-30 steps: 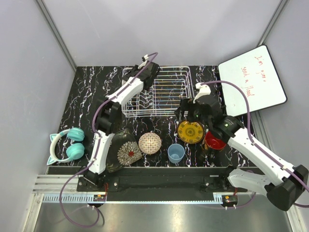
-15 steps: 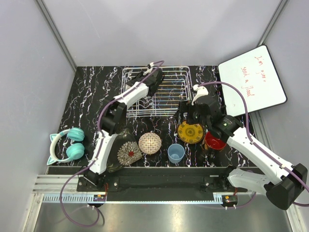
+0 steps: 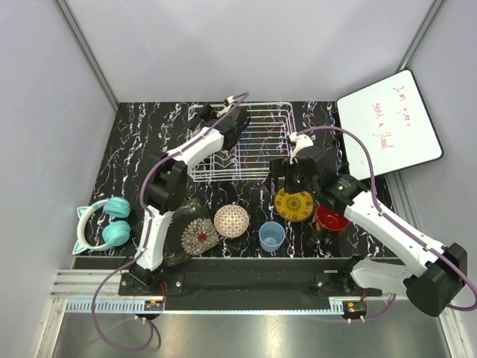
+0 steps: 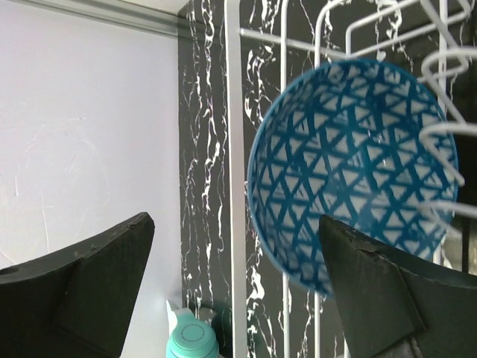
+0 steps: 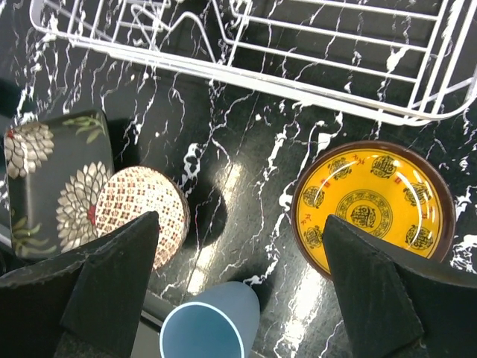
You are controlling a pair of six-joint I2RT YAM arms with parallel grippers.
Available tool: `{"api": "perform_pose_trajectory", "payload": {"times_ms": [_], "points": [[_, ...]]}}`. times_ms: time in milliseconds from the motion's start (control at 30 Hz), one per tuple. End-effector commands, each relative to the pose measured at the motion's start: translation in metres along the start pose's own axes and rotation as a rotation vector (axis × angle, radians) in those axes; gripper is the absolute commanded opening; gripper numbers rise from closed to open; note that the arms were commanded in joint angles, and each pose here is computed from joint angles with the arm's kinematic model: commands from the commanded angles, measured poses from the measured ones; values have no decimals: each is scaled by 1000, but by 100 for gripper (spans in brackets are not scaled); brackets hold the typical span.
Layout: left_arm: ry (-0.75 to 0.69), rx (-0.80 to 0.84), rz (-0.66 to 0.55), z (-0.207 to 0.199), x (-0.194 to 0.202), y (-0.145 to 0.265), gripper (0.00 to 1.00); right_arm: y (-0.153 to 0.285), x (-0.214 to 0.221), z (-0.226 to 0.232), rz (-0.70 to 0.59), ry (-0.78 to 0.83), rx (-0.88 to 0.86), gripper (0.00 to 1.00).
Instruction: Load the mixed dishes into the dish rack
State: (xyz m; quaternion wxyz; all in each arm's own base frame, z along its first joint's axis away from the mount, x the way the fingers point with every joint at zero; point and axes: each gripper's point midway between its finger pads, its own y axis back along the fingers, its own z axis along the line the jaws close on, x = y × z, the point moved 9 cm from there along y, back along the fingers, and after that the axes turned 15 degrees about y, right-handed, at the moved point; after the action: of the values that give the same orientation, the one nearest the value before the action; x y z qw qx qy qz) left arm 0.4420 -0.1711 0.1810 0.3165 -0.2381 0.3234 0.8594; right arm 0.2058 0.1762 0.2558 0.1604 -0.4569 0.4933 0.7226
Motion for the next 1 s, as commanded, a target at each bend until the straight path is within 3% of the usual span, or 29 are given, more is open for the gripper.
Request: {"api": "perform_pose_trajectory", "payload": {"times_ms": [0,267,467,700,967], "points": [[116,47,-52,41,-18,29,99,3,-15,5,-14,37,-52,98],[305,154,-153,142,-38,93,99,-12,-30,43,54,139,-220,97],[415,259,-184,211,8,126,99,-43,-6,100,191,289,-356,95],[456,281,-75,238,83,106,99,-76,35,140,343,434,-363,89],[471,259,-8,243,118,92,99,-99,54,163,420,520,-372,87]]}}
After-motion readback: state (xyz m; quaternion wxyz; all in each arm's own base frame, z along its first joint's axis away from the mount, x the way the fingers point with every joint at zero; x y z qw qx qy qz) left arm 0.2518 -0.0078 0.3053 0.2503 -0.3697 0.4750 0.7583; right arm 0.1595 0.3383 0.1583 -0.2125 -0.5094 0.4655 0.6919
